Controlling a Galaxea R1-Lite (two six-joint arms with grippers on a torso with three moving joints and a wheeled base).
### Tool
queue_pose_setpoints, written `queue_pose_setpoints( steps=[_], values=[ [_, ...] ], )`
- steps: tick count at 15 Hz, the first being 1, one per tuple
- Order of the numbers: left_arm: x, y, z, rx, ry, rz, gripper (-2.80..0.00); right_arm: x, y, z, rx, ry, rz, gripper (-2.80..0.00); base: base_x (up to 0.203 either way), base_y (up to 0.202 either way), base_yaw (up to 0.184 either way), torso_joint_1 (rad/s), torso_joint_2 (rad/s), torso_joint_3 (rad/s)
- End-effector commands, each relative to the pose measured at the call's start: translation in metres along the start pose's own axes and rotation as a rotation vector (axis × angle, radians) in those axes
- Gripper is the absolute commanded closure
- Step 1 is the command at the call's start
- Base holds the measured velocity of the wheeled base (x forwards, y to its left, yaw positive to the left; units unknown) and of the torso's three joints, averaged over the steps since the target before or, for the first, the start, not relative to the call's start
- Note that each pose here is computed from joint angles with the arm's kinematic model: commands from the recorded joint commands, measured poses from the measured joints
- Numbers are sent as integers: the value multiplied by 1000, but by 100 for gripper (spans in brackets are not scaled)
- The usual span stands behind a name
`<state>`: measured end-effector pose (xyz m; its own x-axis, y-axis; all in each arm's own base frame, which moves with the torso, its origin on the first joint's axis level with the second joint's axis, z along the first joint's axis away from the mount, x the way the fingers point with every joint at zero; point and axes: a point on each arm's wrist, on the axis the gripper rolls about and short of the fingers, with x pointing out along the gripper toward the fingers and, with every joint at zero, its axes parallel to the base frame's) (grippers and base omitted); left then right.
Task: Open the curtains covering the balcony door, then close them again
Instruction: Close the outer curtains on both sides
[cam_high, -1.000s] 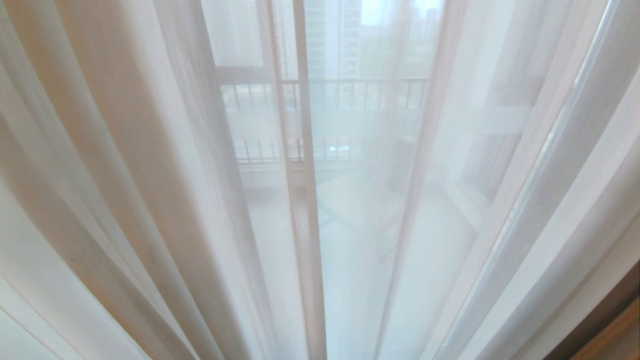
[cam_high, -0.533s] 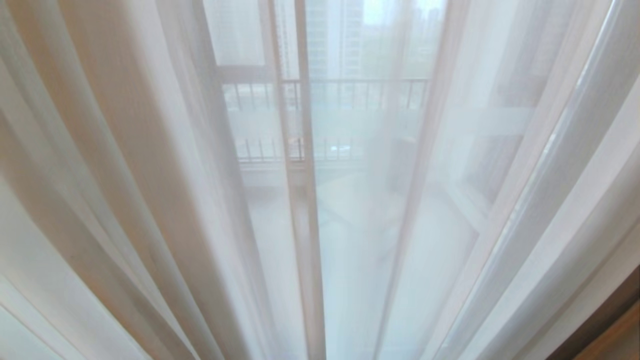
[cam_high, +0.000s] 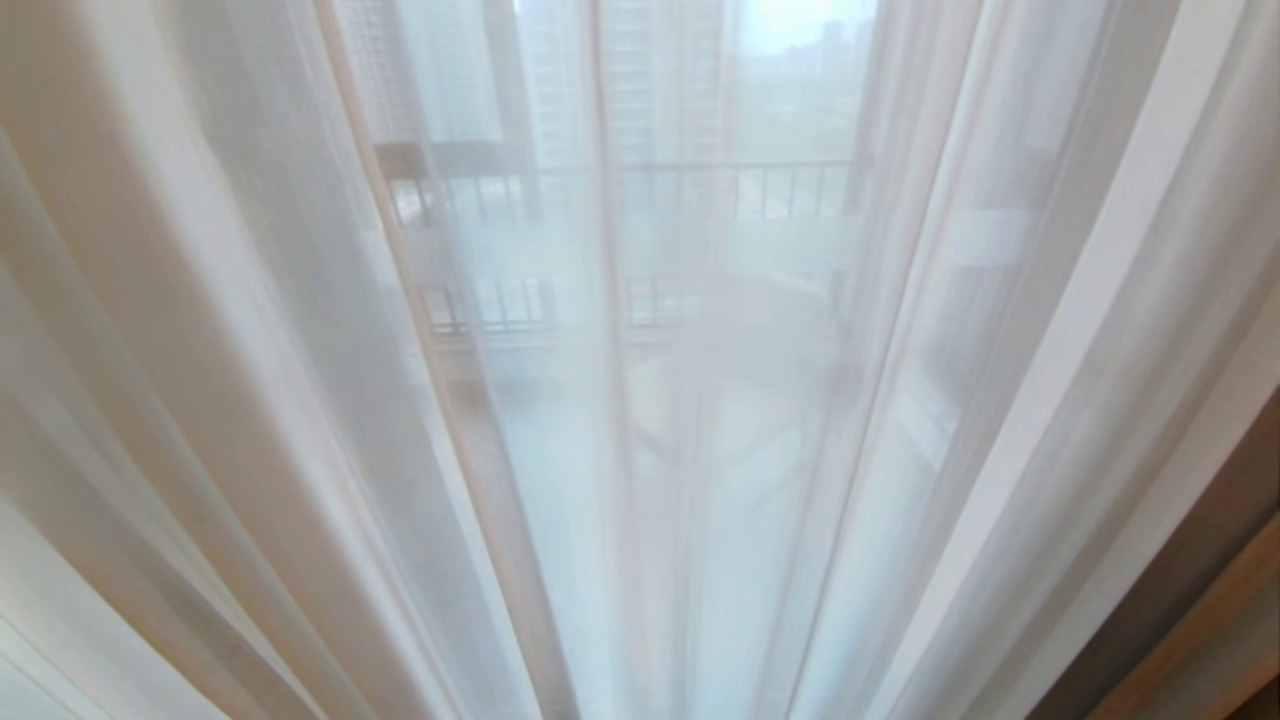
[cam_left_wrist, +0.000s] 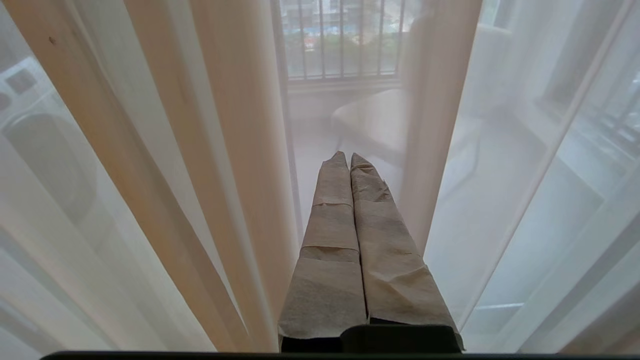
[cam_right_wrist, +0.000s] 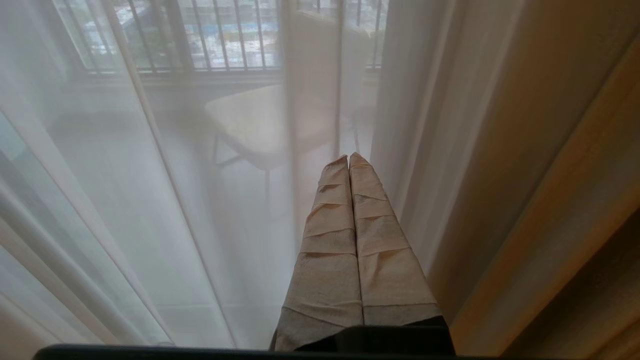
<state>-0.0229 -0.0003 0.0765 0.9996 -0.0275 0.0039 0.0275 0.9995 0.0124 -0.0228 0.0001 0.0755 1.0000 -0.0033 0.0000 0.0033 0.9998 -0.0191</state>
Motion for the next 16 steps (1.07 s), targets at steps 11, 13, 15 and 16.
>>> queue_pose_setpoints(
  steps=[11, 13, 15, 16],
  values=[
    [0, 0, 0, 0, 1, 1, 0, 0, 0, 0, -1, 0, -1, 0, 0, -192, 0, 1, 2, 3],
    [0, 0, 0, 0, 1, 1, 0, 0, 0, 0, -1, 0, 0, 0, 0, -192, 1, -1, 2, 1],
    [0, 0, 0, 0, 1, 1, 0, 0, 0, 0, -1, 0, -1, 0, 0, -192, -1, 3, 5, 4],
    [0, 0, 0, 0, 1, 1, 0, 0, 0, 0, -1, 0, 0, 0, 0, -191, -2, 1, 6, 2]
  ],
)
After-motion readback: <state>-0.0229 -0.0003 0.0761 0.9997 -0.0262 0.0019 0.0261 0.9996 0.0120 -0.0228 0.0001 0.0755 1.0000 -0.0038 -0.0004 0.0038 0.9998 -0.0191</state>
